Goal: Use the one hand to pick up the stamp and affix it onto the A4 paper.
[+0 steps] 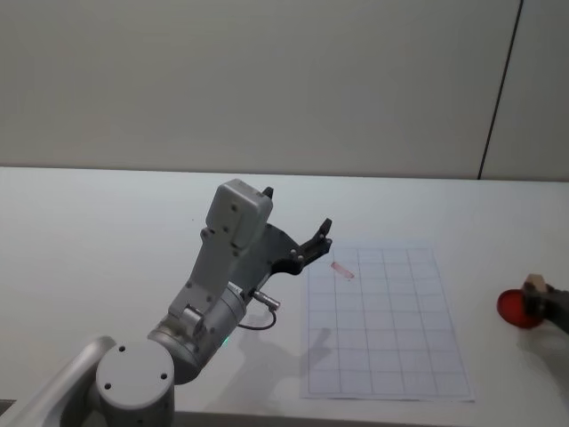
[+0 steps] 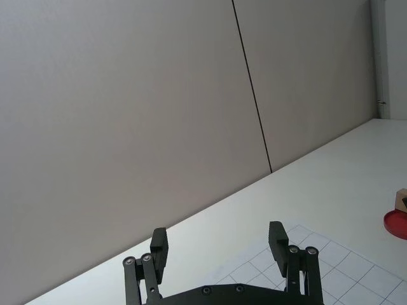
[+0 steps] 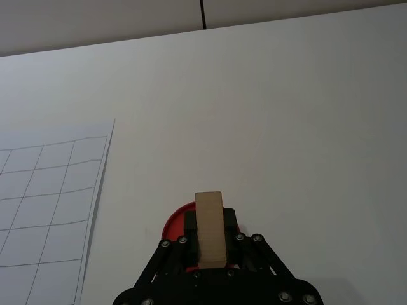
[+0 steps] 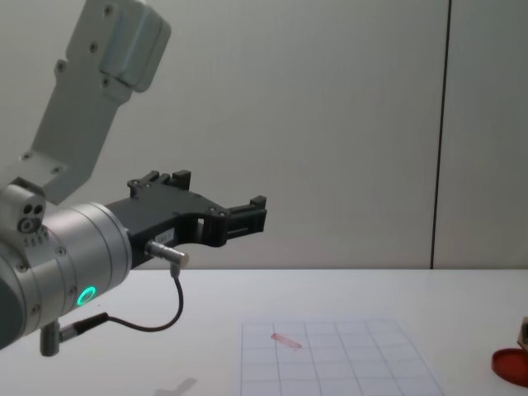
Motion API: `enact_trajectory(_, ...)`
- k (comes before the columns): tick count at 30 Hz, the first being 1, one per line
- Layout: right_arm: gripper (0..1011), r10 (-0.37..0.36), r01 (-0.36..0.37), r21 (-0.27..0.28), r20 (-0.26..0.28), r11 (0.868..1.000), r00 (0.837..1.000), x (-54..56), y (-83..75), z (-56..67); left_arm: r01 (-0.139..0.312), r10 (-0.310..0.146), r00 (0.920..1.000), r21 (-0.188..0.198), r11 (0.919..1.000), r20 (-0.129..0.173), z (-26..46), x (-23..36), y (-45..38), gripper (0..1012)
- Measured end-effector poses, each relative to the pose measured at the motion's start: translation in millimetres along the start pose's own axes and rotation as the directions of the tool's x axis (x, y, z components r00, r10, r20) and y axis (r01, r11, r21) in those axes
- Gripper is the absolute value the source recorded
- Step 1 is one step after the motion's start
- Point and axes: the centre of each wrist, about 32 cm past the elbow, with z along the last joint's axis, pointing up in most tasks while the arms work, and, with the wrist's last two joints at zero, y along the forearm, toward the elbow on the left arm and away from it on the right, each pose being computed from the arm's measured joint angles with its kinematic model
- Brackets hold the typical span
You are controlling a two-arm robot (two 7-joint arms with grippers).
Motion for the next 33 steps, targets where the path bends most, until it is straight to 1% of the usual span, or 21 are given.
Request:
enact_trajectory(6, 217, -0.003, 0.003, 0.0, 0.006, 1.0, 1.0, 0.4, -1.4, 2.4, 0.0, 0.0, 1.0, 0.0, 1.0, 0.0, 0.0, 0.0, 0.0, 1002)
enact_trajectory(12, 217, -0.005, 0.005, -0.012, 0.006, 1.0, 1.0, 0.6, -1.5, 4.6, 0.0, 0.0, 1.0, 0.0, 1.0, 0.0, 0.0, 0.0, 0.0, 1002)
enact_trajectory(23, 217, -0.011, 0.011, -0.039, -0.001, 0.999, 1.0, 2.1, 3.0, 3.1, 0.0, 0.0, 1.0, 0.0, 1.0, 0.0, 0.0, 0.0, 0.0, 1002)
enact_trajectory(33, 217, -0.016, 0.016, -0.051, -0.001, 0.999, 1.0, 4.7, 7.1, 2.0, 0.0, 0.0, 1.0, 0.0, 1.0, 0.0, 0.0, 0.0, 0.0, 1002)
